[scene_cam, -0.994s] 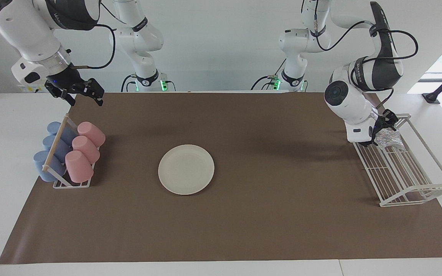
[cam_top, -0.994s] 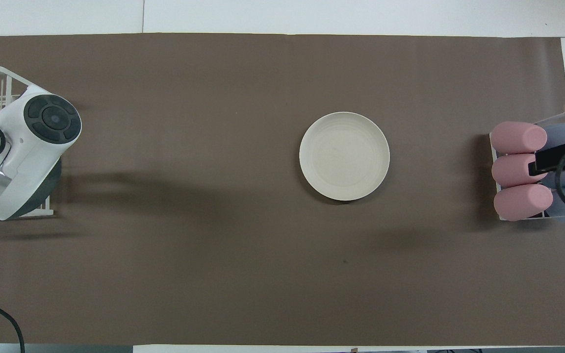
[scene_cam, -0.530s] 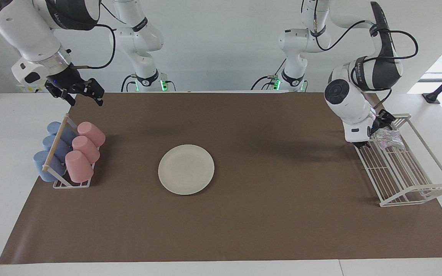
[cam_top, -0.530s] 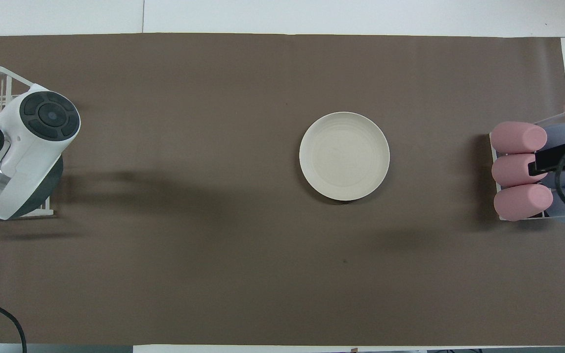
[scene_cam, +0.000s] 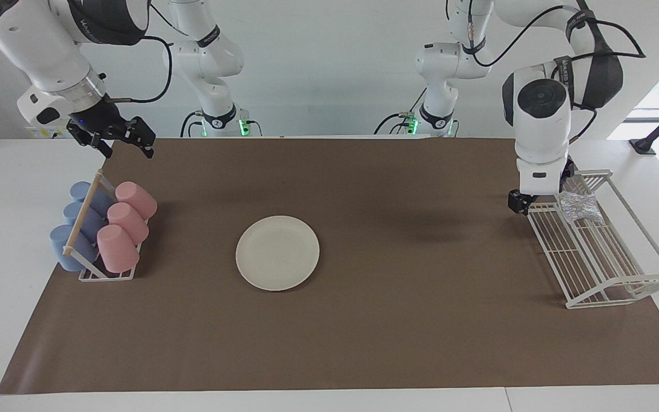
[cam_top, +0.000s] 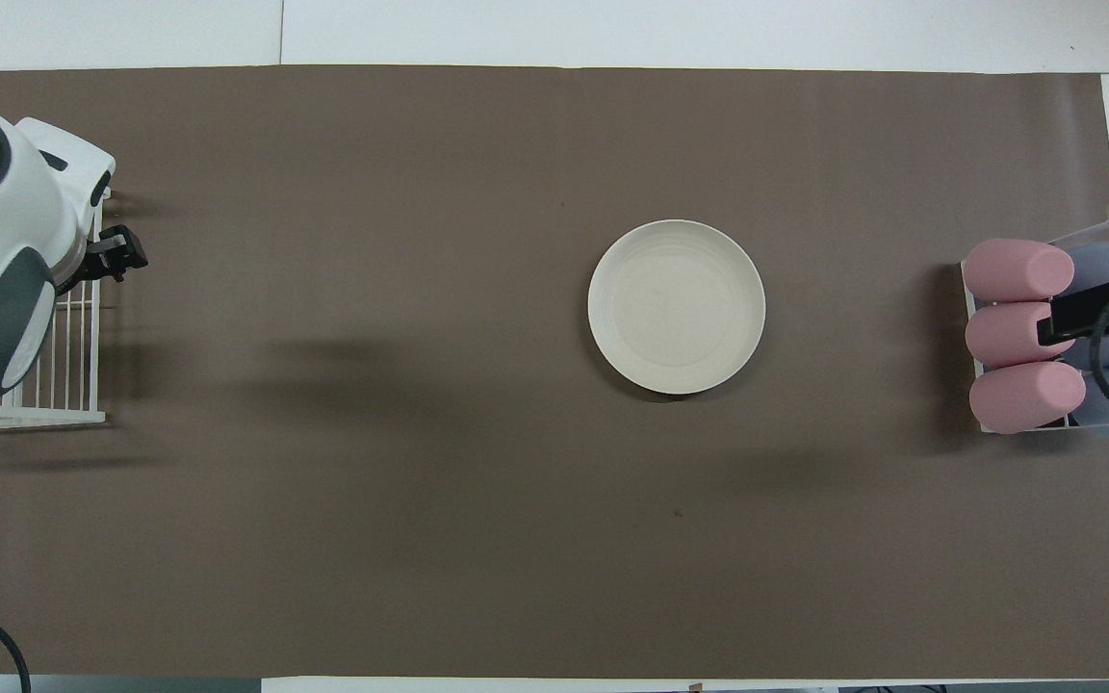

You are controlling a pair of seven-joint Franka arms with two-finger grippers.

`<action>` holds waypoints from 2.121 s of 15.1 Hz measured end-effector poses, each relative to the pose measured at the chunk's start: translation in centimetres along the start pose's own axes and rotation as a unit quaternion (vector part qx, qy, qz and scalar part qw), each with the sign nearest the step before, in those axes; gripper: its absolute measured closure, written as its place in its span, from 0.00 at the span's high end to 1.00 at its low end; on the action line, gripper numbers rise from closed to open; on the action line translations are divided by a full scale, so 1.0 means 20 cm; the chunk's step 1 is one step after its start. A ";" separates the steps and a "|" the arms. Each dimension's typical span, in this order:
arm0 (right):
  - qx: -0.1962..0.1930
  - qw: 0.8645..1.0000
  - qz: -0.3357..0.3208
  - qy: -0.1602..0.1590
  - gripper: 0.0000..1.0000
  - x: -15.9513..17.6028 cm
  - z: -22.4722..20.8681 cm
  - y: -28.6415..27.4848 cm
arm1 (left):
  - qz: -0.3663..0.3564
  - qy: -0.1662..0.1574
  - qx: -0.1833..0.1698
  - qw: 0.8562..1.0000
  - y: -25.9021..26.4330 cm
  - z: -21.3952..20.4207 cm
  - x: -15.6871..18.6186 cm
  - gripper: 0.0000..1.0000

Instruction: Wipe plate with sponge

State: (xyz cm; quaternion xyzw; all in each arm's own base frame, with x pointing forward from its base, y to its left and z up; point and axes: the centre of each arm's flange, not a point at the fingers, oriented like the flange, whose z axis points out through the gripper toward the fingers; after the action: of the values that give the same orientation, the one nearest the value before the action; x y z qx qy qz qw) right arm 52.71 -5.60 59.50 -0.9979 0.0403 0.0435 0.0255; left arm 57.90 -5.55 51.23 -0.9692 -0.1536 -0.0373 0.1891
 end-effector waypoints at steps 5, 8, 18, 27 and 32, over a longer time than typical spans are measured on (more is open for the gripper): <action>0.000 1.000 0.000 0.000 1.00 0.00 0.00 0.00 | 0.038 -0.060 -0.104 0.992 -0.19 -0.25 -0.05 1.00; 0.000 1.000 0.000 0.000 1.00 0.00 0.00 0.00 | 0.050 -0.076 -0.148 0.985 -0.21 -0.40 -0.10 1.00; 0.000 1.000 0.000 0.000 1.00 0.00 0.00 0.00 | 0.191 -0.127 -0.174 0.958 -0.24 -0.55 -0.23 1.00; 0.000 1.000 0.000 0.000 1.00 0.00 0.00 0.00 | 0.164 -0.111 -0.179 0.964 -0.25 -0.56 -0.19 1.00; 0.000 1.000 0.000 0.000 1.00 0.00 0.00 0.00 | 0.166 -0.105 -0.181 0.964 -0.23 -0.57 -0.19 1.00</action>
State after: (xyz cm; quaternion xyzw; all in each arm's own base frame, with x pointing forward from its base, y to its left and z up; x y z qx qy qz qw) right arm 52.71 -5.59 59.50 -0.9979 0.0402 0.0435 0.0255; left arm 52.58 -6.85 62.95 -0.9976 0.0000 0.0691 -0.0029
